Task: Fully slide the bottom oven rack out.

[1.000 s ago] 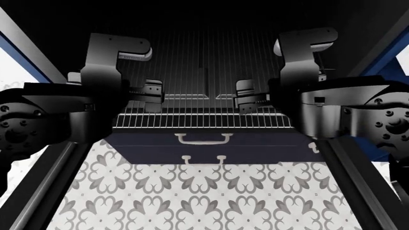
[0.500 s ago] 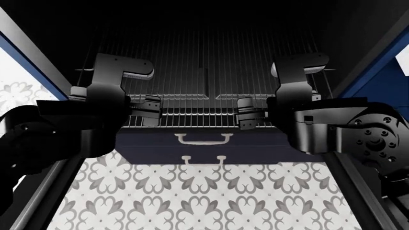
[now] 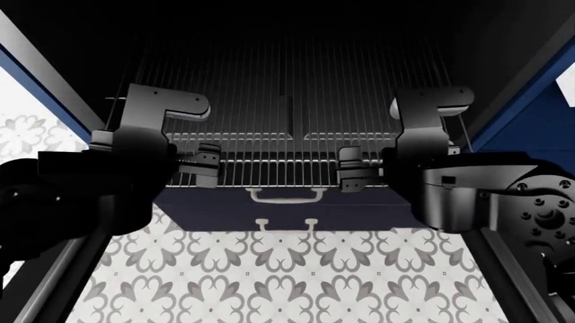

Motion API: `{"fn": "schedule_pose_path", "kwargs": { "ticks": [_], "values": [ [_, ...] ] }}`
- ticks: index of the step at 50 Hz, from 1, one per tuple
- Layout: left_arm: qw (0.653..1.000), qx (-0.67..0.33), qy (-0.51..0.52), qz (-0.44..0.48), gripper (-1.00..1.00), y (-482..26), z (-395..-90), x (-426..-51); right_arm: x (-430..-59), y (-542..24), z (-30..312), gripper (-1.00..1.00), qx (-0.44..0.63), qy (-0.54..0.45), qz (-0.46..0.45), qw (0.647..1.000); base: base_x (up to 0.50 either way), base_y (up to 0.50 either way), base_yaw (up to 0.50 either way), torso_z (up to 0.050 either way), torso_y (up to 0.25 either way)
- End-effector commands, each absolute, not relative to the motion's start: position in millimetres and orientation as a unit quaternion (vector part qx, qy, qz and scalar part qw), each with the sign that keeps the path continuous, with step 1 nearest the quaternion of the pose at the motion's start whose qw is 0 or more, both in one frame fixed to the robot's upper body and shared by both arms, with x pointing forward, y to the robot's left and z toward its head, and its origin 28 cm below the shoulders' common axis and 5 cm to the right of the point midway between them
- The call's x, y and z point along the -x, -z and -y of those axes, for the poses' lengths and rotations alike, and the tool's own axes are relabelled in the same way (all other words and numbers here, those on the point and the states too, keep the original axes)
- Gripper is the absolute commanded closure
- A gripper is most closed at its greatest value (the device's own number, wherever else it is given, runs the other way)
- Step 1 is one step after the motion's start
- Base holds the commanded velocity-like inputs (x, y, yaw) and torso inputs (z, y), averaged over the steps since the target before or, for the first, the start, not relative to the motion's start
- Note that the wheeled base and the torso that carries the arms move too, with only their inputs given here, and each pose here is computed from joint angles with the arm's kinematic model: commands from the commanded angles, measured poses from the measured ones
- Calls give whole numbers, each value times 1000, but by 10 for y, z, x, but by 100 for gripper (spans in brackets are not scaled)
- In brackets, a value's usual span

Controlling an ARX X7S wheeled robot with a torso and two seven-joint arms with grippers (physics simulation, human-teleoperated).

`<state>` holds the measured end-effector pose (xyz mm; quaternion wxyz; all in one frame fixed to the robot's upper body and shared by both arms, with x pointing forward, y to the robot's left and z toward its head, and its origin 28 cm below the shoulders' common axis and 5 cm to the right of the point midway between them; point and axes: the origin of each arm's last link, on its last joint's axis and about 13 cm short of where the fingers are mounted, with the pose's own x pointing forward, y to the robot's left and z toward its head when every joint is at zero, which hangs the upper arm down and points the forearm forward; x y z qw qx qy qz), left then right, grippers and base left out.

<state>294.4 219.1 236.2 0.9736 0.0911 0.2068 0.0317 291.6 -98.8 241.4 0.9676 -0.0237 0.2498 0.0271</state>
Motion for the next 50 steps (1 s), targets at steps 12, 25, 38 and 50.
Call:
{"fn": "schedule_pose_path", "kwargs": {
  "ticks": [12, 25, 38, 50],
  "values": [
    [905, -159, -22, -394, -100, -1624, -2321, -2595, -2583, -1856, 1131, -100, 97, -5, -393, 914, -4, 0, 0, 0, -14],
    [895, -152, -4, -419, -100, -1495, -2274, -2330, -2328, -1720, 1172, -100, 79, -12, -420, 904, -4, 0, -3, 0, -16],
    [885, -140, 21, -444, -100, -1374, -2221, -2062, -1973, -1538, 1214, -100, 63, -20, -450, 891, -1, 0, -1, 0, -18],
    [875, -142, 43, -461, -100, -1257, -2163, -1835, -1694, -1441, 1221, -100, 51, -26, -462, 885, 0, 0, 0, 0, -19]
  ]
}}
